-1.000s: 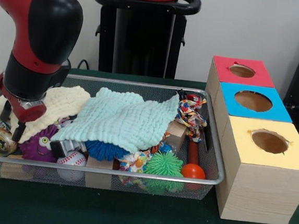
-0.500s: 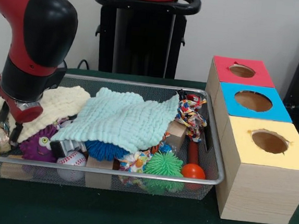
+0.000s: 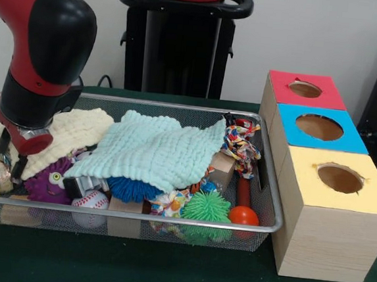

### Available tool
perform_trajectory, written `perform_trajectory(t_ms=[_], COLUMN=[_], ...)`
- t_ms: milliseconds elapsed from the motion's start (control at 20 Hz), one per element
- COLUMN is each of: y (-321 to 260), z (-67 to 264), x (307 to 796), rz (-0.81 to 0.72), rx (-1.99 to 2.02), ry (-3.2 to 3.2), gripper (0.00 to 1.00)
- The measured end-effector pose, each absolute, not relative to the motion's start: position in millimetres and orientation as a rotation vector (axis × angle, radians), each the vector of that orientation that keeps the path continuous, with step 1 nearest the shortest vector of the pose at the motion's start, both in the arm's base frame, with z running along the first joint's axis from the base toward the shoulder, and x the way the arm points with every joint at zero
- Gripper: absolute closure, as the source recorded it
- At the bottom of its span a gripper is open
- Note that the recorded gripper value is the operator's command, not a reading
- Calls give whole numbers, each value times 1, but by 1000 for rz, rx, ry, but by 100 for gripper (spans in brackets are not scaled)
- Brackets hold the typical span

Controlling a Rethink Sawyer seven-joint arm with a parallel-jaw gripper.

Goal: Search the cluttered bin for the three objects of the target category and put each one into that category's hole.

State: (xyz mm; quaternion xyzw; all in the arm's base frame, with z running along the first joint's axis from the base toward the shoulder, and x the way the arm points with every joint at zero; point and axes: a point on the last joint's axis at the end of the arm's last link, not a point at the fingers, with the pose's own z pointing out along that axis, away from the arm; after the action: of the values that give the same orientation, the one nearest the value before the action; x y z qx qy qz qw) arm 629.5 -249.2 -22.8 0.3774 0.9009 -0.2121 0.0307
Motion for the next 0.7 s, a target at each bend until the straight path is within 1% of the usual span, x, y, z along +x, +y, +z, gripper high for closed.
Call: perform_trajectory(t_ms=[700], y=[-250], z=[-24], x=[632], rz=[-655], rx=[1157], ry=[2776], gripper=[0])
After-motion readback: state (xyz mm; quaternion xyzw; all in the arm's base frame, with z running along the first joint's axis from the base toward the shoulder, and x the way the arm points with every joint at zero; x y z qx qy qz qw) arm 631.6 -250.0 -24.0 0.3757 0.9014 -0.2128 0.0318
